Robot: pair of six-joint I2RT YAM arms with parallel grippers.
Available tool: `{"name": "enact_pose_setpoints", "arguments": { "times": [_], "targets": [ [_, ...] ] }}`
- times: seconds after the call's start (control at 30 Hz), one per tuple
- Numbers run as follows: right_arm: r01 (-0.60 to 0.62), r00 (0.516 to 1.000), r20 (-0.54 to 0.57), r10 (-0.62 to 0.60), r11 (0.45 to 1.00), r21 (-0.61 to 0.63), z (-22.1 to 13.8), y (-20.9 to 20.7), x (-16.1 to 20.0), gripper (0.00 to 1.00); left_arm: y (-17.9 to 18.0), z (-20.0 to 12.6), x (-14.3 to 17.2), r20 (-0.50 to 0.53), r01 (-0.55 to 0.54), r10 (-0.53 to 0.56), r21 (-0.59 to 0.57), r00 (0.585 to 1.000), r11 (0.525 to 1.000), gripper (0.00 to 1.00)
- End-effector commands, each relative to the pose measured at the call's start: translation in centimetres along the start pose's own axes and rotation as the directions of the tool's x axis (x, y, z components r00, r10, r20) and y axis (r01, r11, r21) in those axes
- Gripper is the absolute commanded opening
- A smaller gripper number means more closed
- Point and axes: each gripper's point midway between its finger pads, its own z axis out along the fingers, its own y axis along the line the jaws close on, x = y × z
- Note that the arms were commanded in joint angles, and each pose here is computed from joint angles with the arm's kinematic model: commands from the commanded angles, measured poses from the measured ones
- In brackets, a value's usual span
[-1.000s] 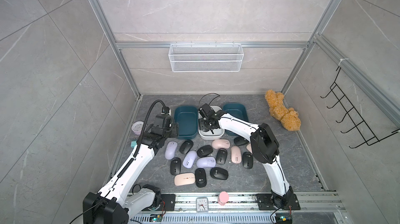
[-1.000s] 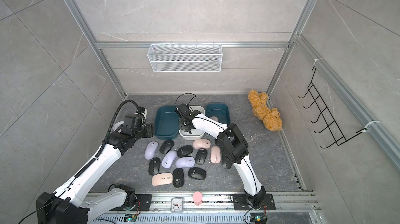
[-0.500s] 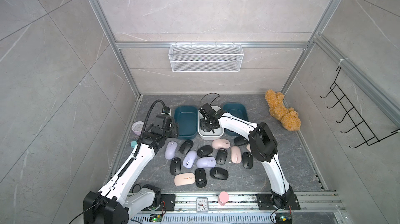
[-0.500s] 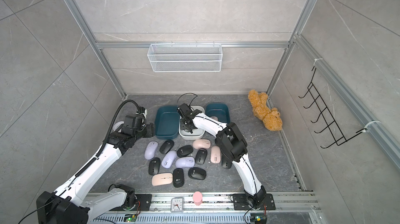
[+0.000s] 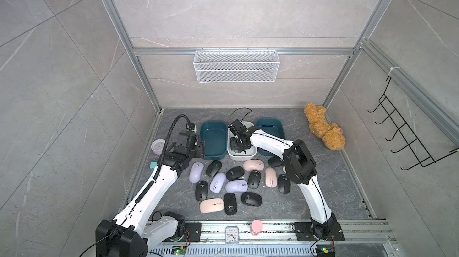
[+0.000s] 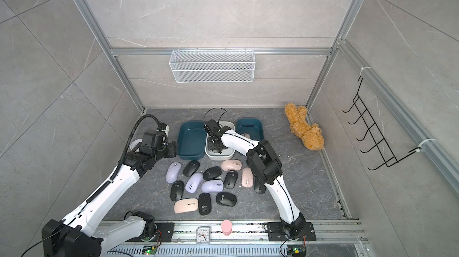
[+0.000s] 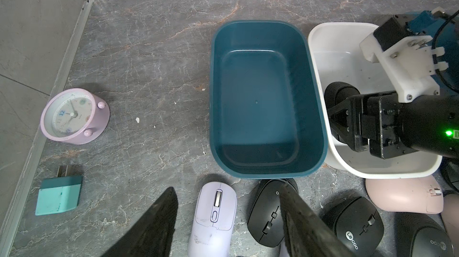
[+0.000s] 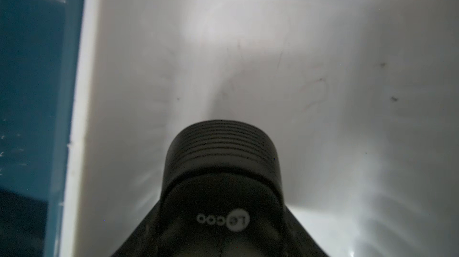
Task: Place the mice by color into the storage box
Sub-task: Place the mouse in the storage box.
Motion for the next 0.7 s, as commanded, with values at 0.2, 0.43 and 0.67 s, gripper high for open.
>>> {"name": "enact_pose_setpoints", "arguments": {
  "times": [0.2, 0.43, 0.67],
  "targets": [
    [-0.039, 0.999, -0.016, 0.038, 0.999, -0.009, 0.4, -0.2, -0.5, 0.69, 0.0, -0.3, -0.7, 0.022, -0.015, 0.015, -0.008, 1.0, 1.0, 0.68],
    [-0.043, 0.999, 0.008, 0.043, 0.999, -0.028, -0.9, 0.0, -1.4, 0.72, 0.0, -0.3, -0.8, 0.024, -0.015, 0.015, -0.008, 1.0, 1.0, 0.68],
    [-0.03, 0.993, 0.115, 0.037, 0.998, -0.063, -6.2, 0.3, -3.9, 0.71, 0.3, -0.5, -0.9, 0.032, -0.02, 0.02, -0.02, 0.999, 1.0, 0.68]
  ]
}}
